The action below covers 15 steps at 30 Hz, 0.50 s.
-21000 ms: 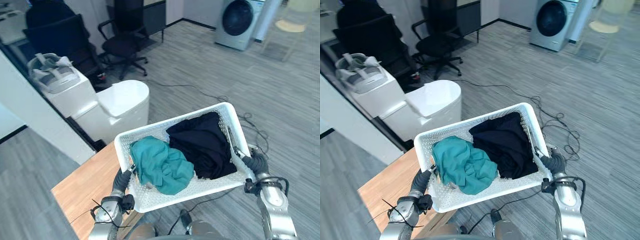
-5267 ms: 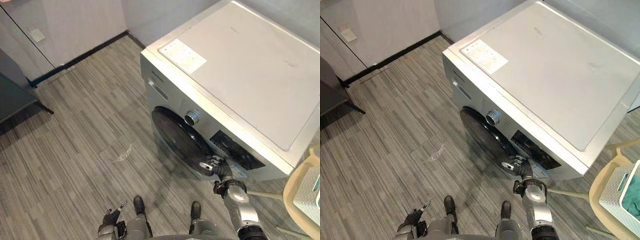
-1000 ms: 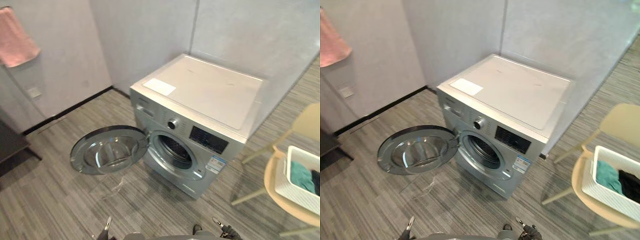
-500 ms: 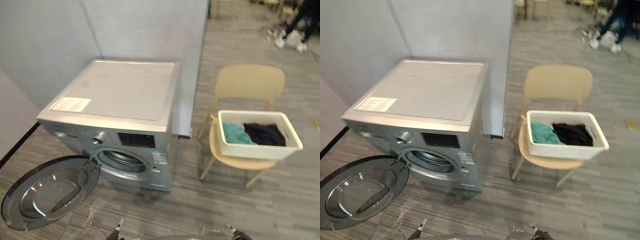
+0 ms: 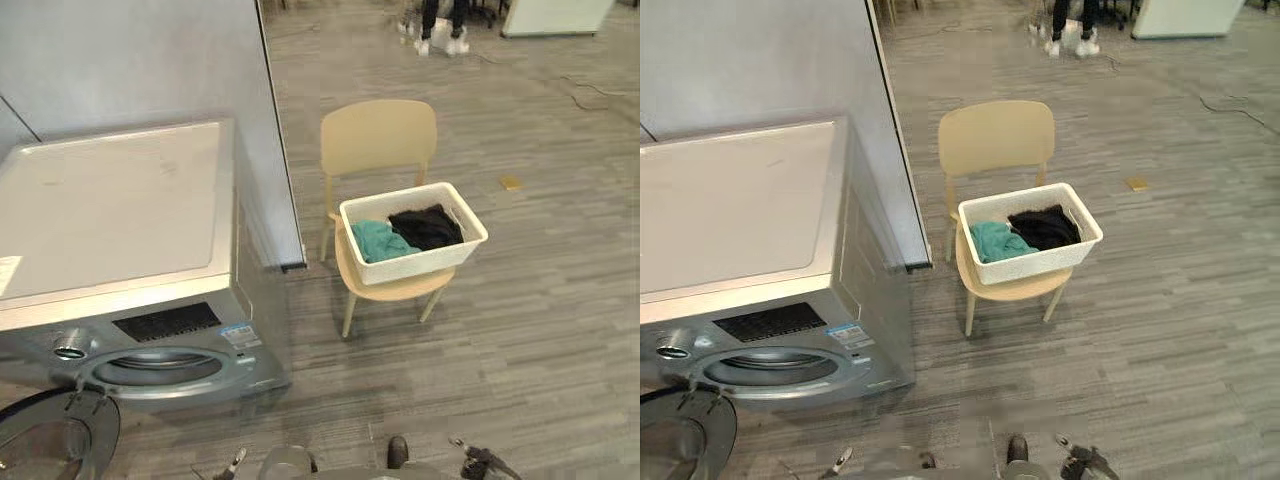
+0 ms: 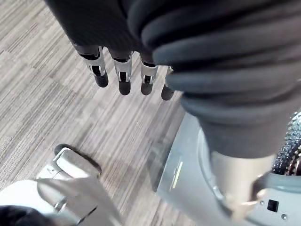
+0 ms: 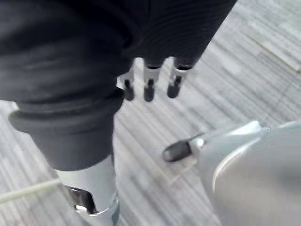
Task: Pick up the laundry basket with both hands and put the clothes into the washing machine.
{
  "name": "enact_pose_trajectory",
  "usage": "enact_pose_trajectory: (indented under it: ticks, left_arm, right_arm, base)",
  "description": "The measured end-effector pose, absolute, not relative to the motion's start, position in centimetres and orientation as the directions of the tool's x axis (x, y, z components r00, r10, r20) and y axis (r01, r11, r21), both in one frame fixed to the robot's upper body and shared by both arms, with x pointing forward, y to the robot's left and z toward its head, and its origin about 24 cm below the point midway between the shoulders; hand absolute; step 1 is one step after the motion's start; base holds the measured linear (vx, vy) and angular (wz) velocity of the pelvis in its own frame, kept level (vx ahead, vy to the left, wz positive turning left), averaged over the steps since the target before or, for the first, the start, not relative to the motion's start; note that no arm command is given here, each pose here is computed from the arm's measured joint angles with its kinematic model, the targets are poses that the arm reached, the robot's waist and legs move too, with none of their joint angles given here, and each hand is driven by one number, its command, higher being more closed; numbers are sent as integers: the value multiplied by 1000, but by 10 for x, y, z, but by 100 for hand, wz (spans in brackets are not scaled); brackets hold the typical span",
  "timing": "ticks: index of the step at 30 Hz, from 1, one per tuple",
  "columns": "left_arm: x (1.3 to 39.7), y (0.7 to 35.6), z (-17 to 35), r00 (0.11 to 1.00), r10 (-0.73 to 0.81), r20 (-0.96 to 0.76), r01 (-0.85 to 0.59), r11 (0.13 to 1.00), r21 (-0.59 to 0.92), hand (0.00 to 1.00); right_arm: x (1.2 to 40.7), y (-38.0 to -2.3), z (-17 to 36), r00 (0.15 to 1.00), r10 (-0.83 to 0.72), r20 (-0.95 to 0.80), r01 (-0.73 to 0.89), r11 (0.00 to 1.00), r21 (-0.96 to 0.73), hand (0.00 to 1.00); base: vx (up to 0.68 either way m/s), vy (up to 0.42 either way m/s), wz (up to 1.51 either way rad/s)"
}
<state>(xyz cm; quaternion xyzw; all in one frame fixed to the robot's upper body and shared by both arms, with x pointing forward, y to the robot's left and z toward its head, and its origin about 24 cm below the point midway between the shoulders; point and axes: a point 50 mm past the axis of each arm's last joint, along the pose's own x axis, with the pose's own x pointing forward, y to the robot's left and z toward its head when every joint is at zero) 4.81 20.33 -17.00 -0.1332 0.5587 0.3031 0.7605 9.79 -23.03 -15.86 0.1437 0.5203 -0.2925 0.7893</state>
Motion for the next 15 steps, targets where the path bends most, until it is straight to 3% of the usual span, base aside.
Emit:
enact_pose_trajectory:
  ticks: [3,7,9,12,15]
  left_arm:
    - [47,196,-171,175,292,-940,-665,739,106,0]
    - [67,204,-166,234,313,-921,-664,743,84,0]
    - [70,203,-166,244,307,-920,-664,745,73,0]
    - [81,196,-164,283,288,-915,-660,751,32,0]
    - [82,195,-164,284,288,-915,-659,751,31,0]
  right_arm:
    - [103,-223,-157,324,-310,-894,625,780,-45,0]
    - [109,-211,-154,384,-285,-878,614,789,12,0]
    - [102,-212,-155,371,-292,-882,623,782,3,0]
    - [95,-219,-154,344,-317,-884,724,689,34,0]
    - [91,-216,-156,322,-311,-894,776,628,61,0]
  base:
    - [212,127,-63]
    - [242,34,-35]
    - [270,-53,12]
    - [280,-96,41]
    - [426,-328,-3]
